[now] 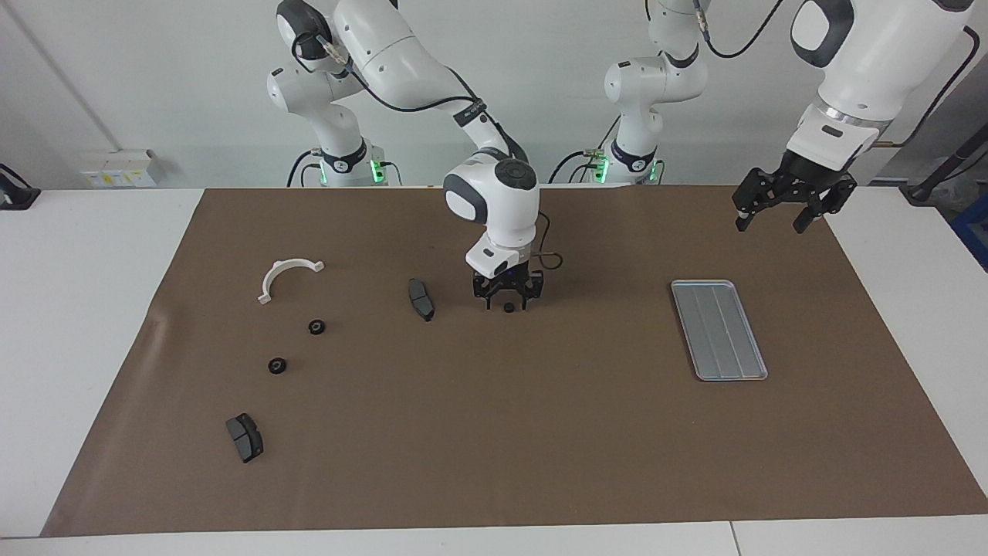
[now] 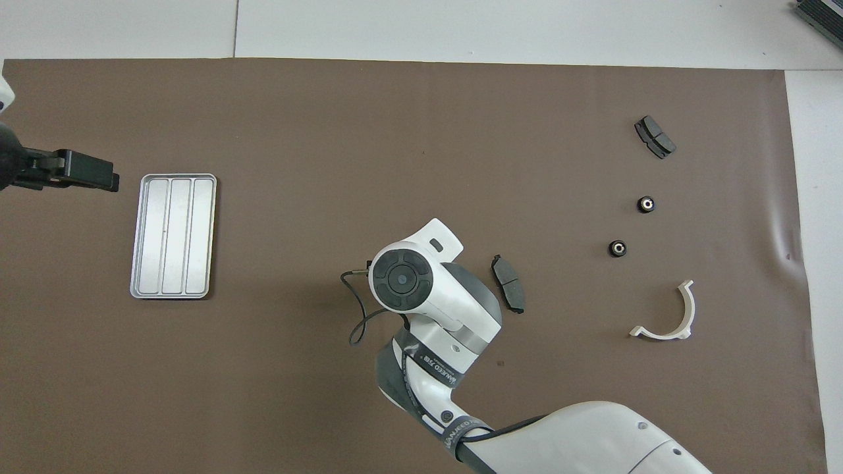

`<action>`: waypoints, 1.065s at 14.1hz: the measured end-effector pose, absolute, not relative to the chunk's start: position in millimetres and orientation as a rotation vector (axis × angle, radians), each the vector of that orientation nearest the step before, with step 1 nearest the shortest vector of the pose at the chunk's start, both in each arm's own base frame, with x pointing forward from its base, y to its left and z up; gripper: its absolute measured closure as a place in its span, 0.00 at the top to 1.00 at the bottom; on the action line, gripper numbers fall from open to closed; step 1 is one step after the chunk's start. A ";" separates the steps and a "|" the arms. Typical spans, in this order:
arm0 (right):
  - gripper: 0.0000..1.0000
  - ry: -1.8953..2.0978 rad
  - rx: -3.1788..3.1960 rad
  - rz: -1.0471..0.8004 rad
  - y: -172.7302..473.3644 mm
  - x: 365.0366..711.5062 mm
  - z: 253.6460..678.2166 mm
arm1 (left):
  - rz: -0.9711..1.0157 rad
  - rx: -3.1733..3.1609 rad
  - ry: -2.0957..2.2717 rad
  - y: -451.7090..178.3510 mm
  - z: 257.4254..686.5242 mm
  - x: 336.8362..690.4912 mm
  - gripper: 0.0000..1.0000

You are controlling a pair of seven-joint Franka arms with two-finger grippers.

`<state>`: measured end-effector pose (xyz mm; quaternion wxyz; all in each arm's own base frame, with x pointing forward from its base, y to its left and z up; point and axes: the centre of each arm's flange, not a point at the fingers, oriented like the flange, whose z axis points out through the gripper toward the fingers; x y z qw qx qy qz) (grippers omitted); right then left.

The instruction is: Place bearing gear from tray to pile

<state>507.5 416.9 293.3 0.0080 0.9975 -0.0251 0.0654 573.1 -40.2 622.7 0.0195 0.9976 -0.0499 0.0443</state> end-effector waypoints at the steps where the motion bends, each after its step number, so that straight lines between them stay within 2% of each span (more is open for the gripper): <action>1: 0.61 -0.078 3.117 0.203 416.7 507.3 292.7 | 0.133 3.095 -0.159 -42.1 619.7 573.2 1.00; 10: 0.56 -0.074 3.114 0.194 417.0 505.5 288.9 | 0.126 3.097 -0.152 -39.6 617.2 572.6 1.00; 15: 0.47 -0.074 3.114 0.194 417.1 505.5 288.8 | 0.126 3.097 -0.153 -39.8 617.1 572.6 1.00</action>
